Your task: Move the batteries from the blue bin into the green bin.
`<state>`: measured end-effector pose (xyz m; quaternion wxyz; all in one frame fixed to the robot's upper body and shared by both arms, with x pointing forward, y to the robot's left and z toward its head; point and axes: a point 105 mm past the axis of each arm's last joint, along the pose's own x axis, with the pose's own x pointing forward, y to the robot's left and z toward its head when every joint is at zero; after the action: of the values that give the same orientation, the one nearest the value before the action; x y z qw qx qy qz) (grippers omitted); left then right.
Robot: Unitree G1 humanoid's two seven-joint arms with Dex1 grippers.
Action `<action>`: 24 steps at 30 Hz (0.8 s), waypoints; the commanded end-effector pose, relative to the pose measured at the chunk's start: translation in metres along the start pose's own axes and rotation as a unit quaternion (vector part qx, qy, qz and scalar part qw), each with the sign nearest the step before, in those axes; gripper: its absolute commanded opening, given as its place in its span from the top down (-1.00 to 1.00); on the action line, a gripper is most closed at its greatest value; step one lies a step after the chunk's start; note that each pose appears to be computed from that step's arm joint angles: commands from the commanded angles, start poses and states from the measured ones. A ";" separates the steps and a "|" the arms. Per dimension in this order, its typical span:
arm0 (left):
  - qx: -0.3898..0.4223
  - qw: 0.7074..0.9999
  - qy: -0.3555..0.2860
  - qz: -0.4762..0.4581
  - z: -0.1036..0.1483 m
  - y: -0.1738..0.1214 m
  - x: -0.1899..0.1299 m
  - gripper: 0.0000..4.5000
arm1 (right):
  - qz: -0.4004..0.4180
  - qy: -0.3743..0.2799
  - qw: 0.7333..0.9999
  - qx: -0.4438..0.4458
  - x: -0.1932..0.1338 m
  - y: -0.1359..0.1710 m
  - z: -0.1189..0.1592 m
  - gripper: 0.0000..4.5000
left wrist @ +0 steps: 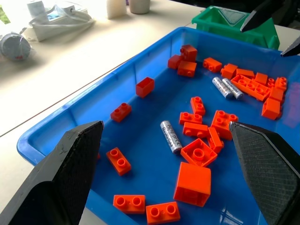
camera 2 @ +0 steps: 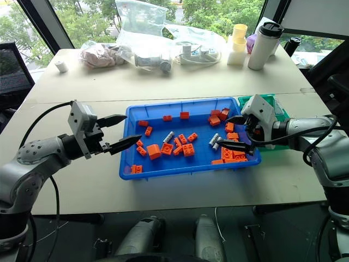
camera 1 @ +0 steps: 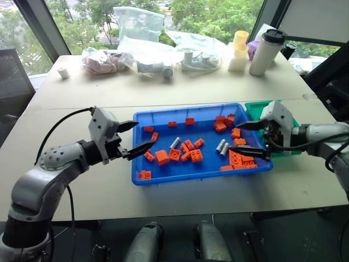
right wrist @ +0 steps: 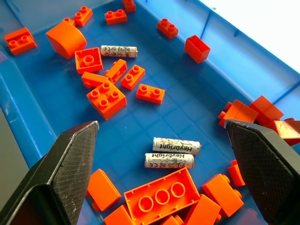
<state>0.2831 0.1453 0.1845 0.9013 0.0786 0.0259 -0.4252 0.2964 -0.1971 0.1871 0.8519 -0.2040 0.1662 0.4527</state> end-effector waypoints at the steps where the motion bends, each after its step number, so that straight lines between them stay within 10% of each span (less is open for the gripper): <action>1: 0.026 1.000 -0.016 0.005 0.010 0.003 0.002 -1.00 | -0.020 -0.004 0.999 -0.029 -0.012 -0.007 0.010 -0.98; 24: 0.043 0.999 -0.016 0.025 0.011 0.009 0.001 -1.00 | 0.002 -0.030 0.997 -0.068 0.034 -0.007 0.030 -0.98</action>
<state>0.2910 0.1469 0.1868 0.9070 0.1012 0.0116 -0.4086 0.3182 -0.1671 0.1873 0.8362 -0.2350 0.1370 0.4762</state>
